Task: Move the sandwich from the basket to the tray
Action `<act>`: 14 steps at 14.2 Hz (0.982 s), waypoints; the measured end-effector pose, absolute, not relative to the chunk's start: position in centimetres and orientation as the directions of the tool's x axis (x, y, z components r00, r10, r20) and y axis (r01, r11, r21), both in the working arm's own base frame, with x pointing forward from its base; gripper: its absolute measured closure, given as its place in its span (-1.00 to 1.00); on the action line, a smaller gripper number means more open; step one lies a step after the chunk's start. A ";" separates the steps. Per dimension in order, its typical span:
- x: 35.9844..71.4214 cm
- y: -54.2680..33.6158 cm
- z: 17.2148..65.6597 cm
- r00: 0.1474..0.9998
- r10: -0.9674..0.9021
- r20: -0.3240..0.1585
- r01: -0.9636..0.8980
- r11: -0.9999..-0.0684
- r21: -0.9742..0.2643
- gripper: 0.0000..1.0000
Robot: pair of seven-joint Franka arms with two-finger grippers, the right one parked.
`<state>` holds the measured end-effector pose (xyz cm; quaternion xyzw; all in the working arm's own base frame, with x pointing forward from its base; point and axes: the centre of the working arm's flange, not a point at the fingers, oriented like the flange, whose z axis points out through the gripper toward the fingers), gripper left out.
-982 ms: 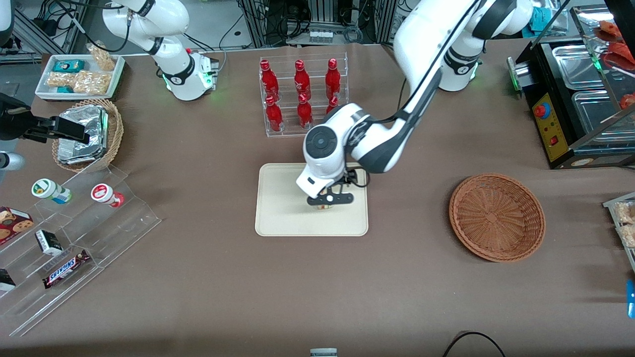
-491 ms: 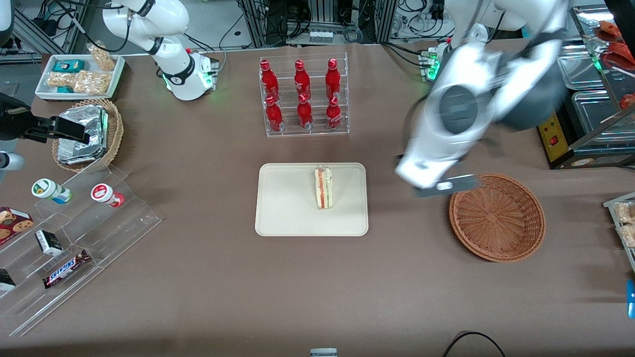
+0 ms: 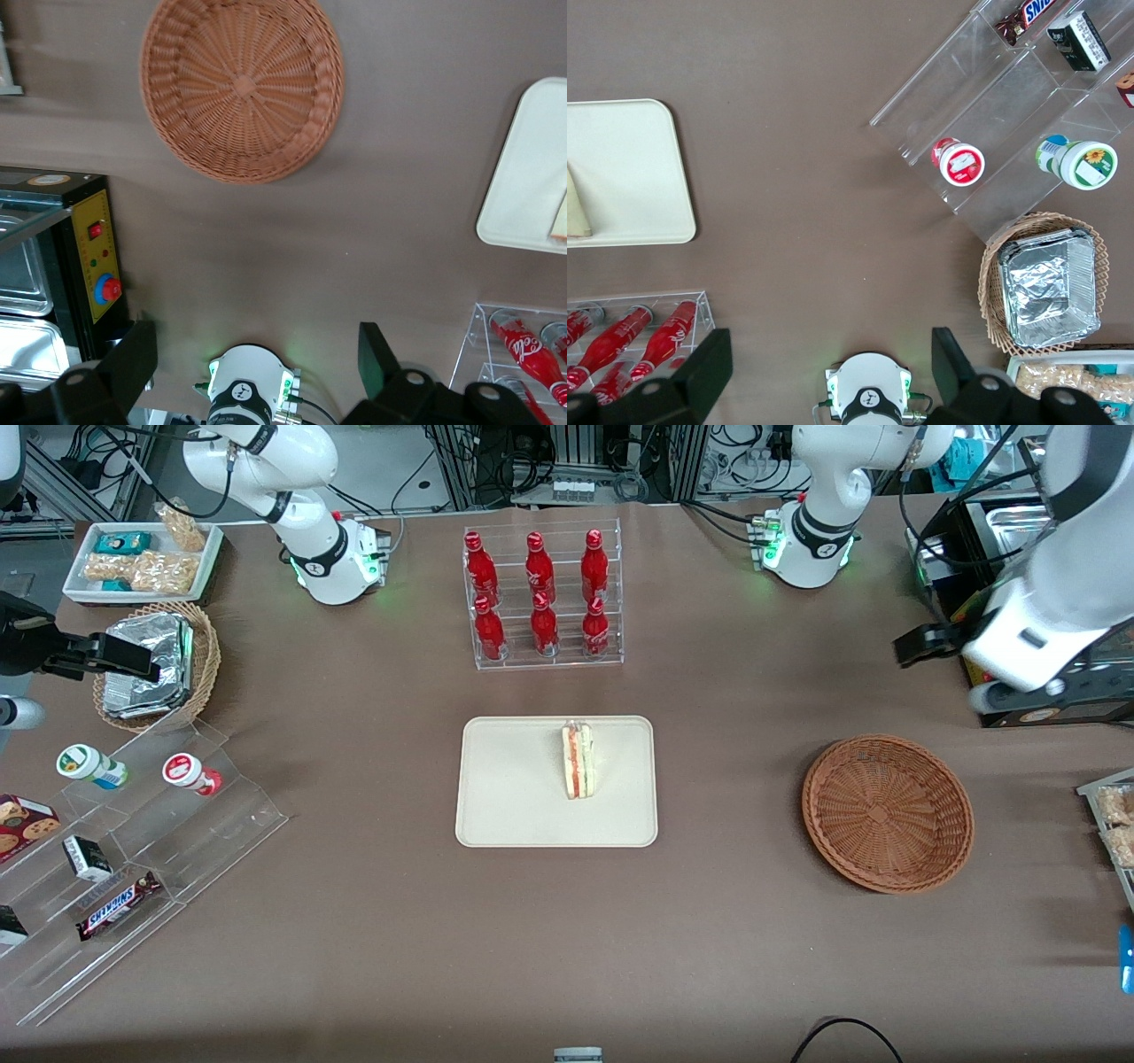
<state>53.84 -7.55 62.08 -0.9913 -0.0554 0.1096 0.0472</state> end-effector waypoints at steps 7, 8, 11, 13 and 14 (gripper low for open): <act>53.9 -8.4 62.0 0.969 0.106 -0.225 0.083 -0.991 -0.107 -1.00; 53.9 -8.2 61.6 0.964 0.111 -0.241 0.087 -0.990 -0.111 -1.00; 53.9 -7.8 61.1 0.962 0.118 -0.246 0.093 -0.989 -0.113 -1.00; 53.8 -7.4 60.9 0.964 0.123 -0.235 0.099 -0.989 -0.110 -1.00; 53.7 -6.9 60.8 0.964 0.132 -0.230 0.109 -0.988 -0.109 -1.00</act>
